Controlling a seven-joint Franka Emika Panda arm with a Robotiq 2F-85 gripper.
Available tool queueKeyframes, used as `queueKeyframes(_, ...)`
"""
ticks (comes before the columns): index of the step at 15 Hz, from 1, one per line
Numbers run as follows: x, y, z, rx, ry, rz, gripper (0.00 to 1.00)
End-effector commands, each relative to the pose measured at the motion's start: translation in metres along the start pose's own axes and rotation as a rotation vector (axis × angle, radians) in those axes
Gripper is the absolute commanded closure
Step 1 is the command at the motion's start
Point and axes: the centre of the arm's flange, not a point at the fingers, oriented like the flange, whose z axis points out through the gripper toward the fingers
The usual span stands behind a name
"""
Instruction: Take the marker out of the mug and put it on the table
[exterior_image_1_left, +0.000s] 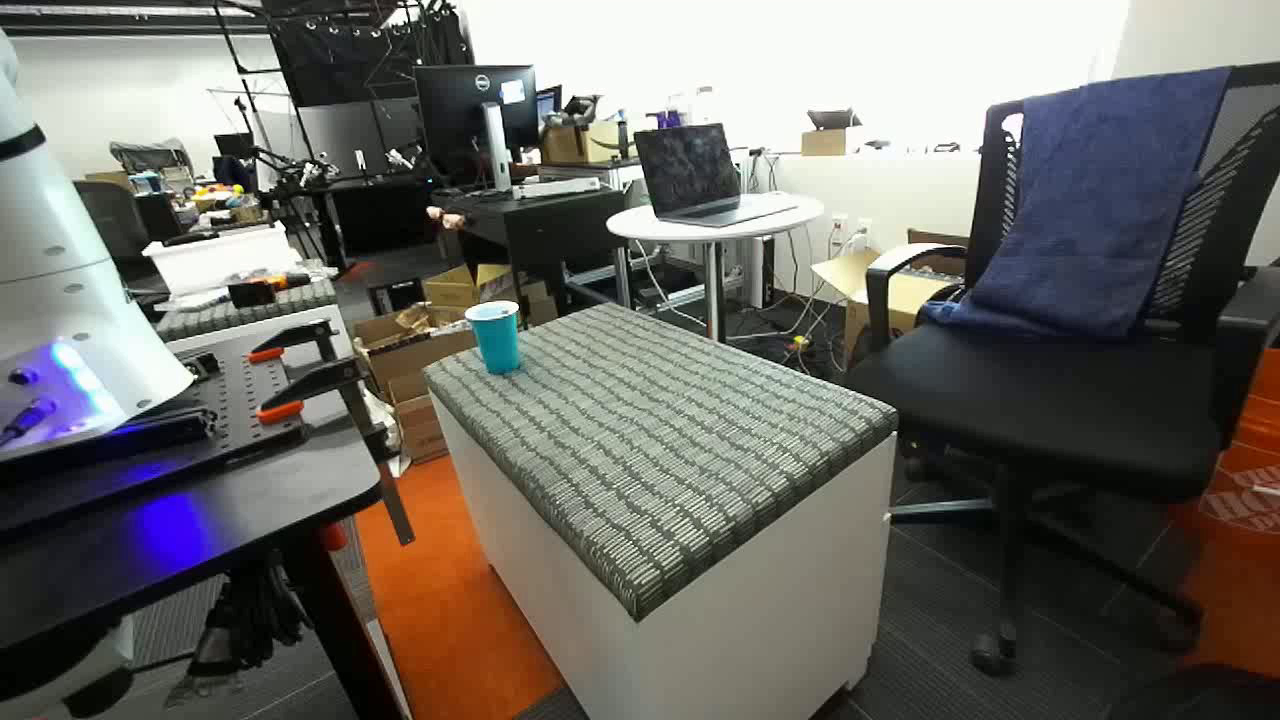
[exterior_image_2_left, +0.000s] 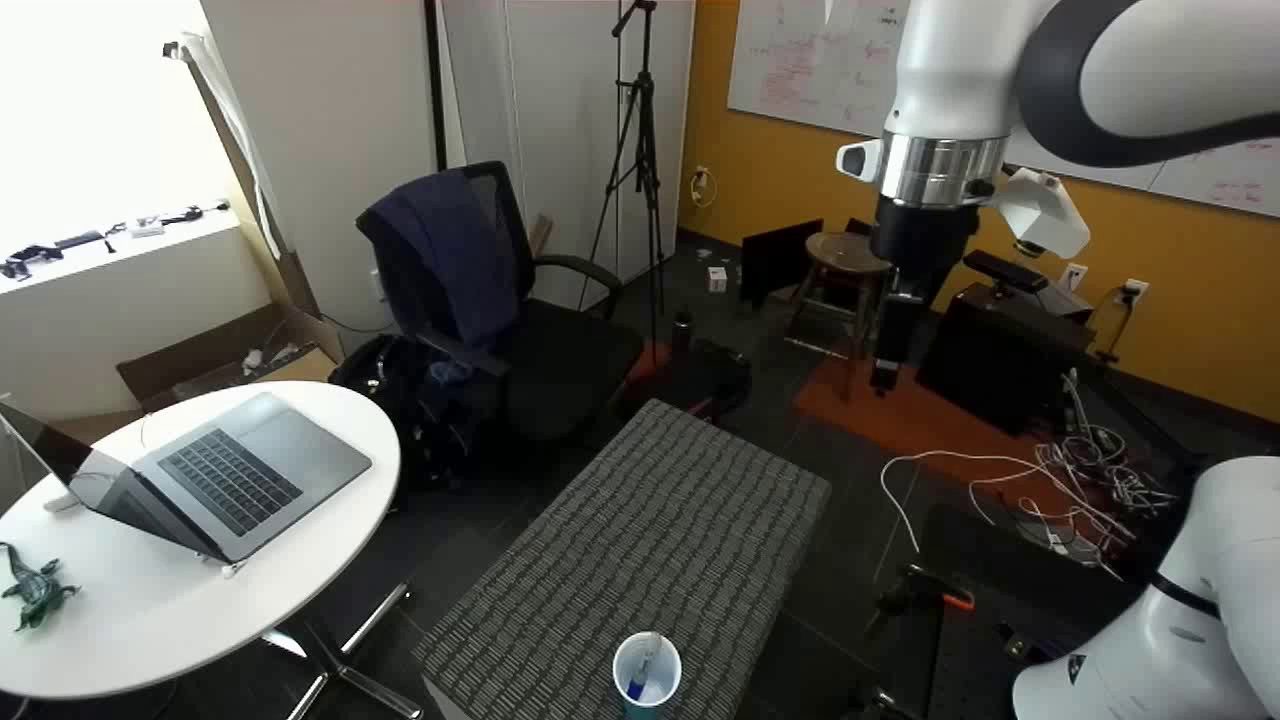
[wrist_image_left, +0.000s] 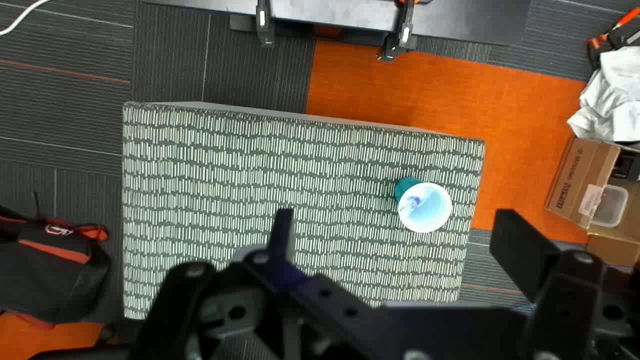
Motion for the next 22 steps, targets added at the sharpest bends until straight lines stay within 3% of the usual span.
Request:
queueKeyframes(1,0.0,0.0,0.0,0.0,0.0,0.0,0.0)
queueKeyframes(7,0.002,-0.001,0.001,-0.001,0.001,-0.001,0.0)
queueKeyframes(13,0.017,-0.02,0.03,0.014,0.079,0.041,0.0)
queueKeyframes(22,0.048,-0.063,0.098,0.195,0.169,0.348,0.0)
